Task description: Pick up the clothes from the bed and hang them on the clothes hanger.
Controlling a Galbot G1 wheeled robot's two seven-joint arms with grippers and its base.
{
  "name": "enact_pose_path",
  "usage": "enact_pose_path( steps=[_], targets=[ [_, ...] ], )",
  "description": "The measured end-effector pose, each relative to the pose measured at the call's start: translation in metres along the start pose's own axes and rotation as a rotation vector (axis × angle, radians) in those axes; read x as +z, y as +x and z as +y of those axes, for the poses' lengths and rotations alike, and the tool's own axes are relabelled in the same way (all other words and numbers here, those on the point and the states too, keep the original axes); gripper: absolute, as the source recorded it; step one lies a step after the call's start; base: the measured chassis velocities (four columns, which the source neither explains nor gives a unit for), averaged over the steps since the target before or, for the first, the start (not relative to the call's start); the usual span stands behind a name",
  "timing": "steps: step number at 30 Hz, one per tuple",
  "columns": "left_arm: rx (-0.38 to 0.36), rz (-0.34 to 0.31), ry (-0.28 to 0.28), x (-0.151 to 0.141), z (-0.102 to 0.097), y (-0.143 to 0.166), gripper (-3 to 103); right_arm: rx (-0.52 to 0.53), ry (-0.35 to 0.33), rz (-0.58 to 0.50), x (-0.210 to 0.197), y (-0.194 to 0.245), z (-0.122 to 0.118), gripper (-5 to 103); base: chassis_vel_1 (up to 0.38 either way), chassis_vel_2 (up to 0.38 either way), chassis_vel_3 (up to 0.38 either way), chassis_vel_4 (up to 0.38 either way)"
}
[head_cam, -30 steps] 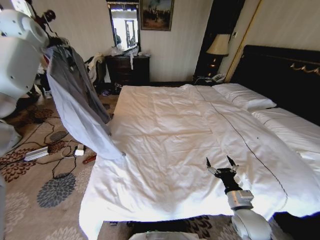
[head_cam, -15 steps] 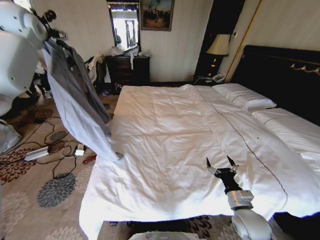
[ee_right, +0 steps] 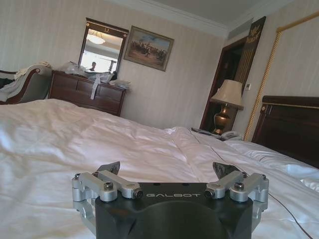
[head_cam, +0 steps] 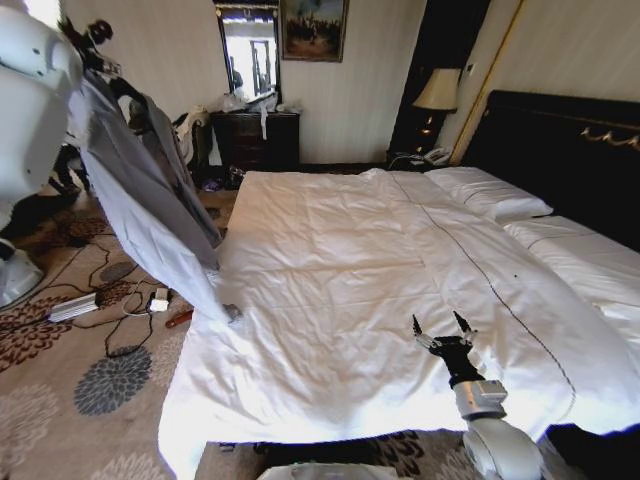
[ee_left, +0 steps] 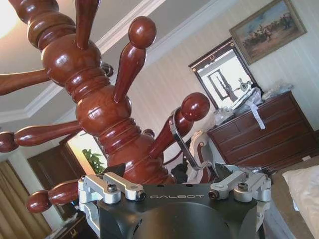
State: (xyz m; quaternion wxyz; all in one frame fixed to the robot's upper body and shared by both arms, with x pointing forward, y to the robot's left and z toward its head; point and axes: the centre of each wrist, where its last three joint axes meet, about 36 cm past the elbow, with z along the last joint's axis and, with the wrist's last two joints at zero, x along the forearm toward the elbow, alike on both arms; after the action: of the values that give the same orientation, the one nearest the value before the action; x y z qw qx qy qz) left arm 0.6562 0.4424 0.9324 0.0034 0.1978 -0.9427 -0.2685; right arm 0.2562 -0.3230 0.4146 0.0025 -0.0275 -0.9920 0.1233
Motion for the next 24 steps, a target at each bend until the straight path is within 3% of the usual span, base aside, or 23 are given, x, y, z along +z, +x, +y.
enact_pose_path(
  steps=[6, 9, 10, 11, 13, 21, 24],
  targets=[
    [-0.026, 0.001, -0.056, 0.004, 0.000, 0.002, 100, 0.000, 0.000, 0.000, 0.000, 0.000, 0.000, 100, 0.000, 0.000, 0.000, 0.000],
    [-0.073, -0.003, -0.127, 0.007, 0.003, 0.001, 100, 0.000, 0.000, 0.000, 0.000, 0.000, 0.000, 100, 0.000, 0.000, 0.000, 0.000],
    [-0.102, -0.021, -0.177, 0.008, 0.004, 0.001, 100, 0.000, 0.000, 0.000, 0.000, 0.000, 0.000, 100, 0.000, 0.000, 0.000, 0.000],
    [-0.102, -0.021, -0.177, 0.008, 0.004, 0.001, 100, 0.000, 0.000, 0.000, 0.000, 0.000, 0.000, 100, 0.000, 0.000, 0.000, 0.000],
    [-0.147, -0.057, -0.265, 0.009, 0.006, 0.002, 100, 0.000, 0.000, 0.000, 0.000, 0.000, 0.000, 100, 0.000, 0.000, 0.000, 0.000],
    [-0.167, -0.052, -0.310, 0.015, 0.003, 0.006, 100, 0.000, 0.000, 0.000, 0.000, 0.000, 0.000, 100, 0.000, 0.000, 0.000, 0.000],
    [-0.092, -0.002, -0.200, 0.015, 0.000, 0.014, 100, 0.000, 0.000, 0.000, 0.000, 0.000, 0.000, 100, 0.000, 0.000, 0.000, 0.000]
  ],
)
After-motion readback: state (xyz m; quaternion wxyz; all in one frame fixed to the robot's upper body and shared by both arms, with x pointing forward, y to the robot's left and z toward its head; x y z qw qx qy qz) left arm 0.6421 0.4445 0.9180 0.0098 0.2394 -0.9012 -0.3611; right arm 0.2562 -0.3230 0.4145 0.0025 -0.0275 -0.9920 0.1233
